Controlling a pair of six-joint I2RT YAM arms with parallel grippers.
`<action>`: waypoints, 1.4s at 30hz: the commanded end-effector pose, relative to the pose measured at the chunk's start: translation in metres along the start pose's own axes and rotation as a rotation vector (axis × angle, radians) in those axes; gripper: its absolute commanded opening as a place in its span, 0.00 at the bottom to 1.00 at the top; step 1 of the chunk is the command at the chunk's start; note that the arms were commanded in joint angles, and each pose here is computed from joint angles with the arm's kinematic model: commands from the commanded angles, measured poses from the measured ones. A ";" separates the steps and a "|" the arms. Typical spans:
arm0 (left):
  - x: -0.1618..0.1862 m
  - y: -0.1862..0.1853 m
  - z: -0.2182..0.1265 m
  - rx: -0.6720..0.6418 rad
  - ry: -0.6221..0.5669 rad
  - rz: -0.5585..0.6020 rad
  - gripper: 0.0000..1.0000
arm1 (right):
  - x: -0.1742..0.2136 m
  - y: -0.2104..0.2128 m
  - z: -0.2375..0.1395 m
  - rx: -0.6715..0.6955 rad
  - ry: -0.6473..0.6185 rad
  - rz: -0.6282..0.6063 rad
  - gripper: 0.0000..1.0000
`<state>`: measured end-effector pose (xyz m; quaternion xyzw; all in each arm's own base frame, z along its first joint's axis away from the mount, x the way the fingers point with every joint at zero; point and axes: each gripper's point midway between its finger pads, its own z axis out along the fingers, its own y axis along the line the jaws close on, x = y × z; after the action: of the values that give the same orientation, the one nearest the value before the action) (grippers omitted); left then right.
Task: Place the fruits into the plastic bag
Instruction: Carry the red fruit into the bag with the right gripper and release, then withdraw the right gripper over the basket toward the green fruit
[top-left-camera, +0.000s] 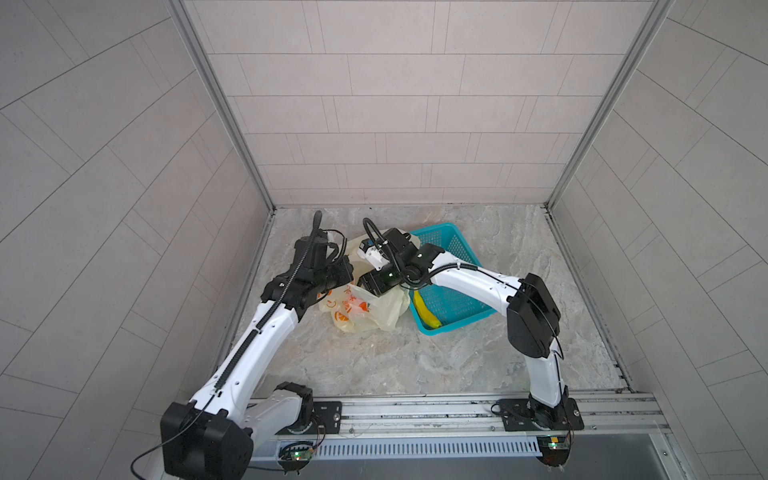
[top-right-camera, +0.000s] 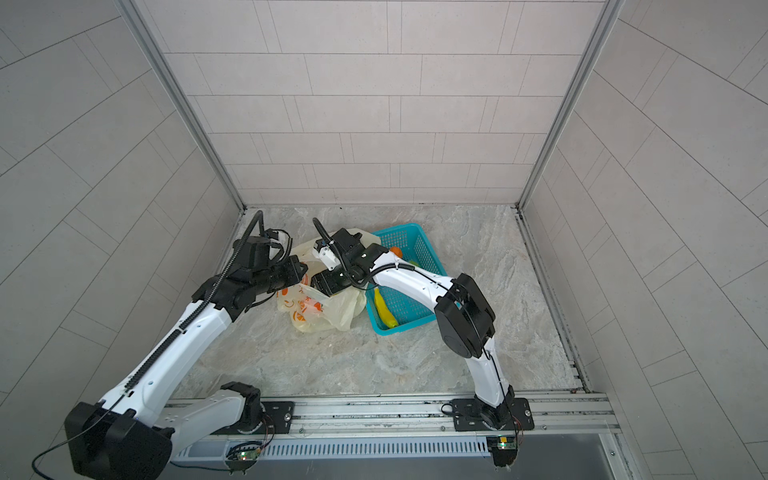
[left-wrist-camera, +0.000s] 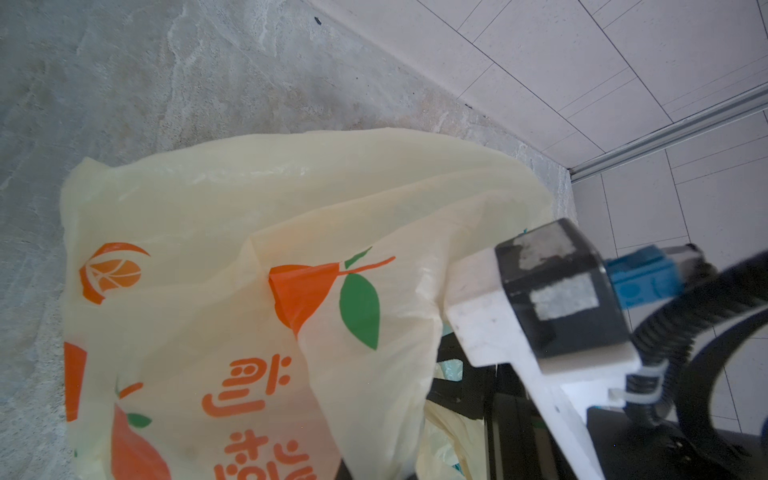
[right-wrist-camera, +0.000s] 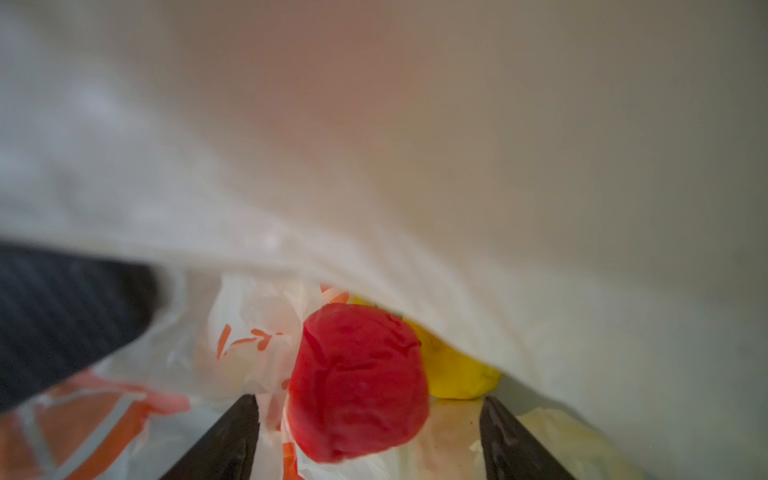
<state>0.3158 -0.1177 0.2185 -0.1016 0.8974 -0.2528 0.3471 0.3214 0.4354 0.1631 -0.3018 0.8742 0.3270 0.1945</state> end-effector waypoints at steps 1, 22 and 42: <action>-0.007 -0.002 -0.006 -0.003 -0.022 0.022 0.00 | -0.015 0.011 -0.024 -0.003 -0.060 -0.043 0.82; -0.002 0.004 -0.001 -0.021 -0.009 0.017 0.00 | -0.027 -0.124 -0.204 0.334 -0.510 0.251 0.88; -0.002 0.002 -0.001 -0.014 -0.008 0.020 0.00 | 0.075 -0.263 -0.125 0.707 -0.071 0.532 0.82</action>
<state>0.3163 -0.1154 0.2174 -0.1019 0.8987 -0.2452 0.3490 0.4253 0.1724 0.1078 0.0260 0.9605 0.0976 0.2593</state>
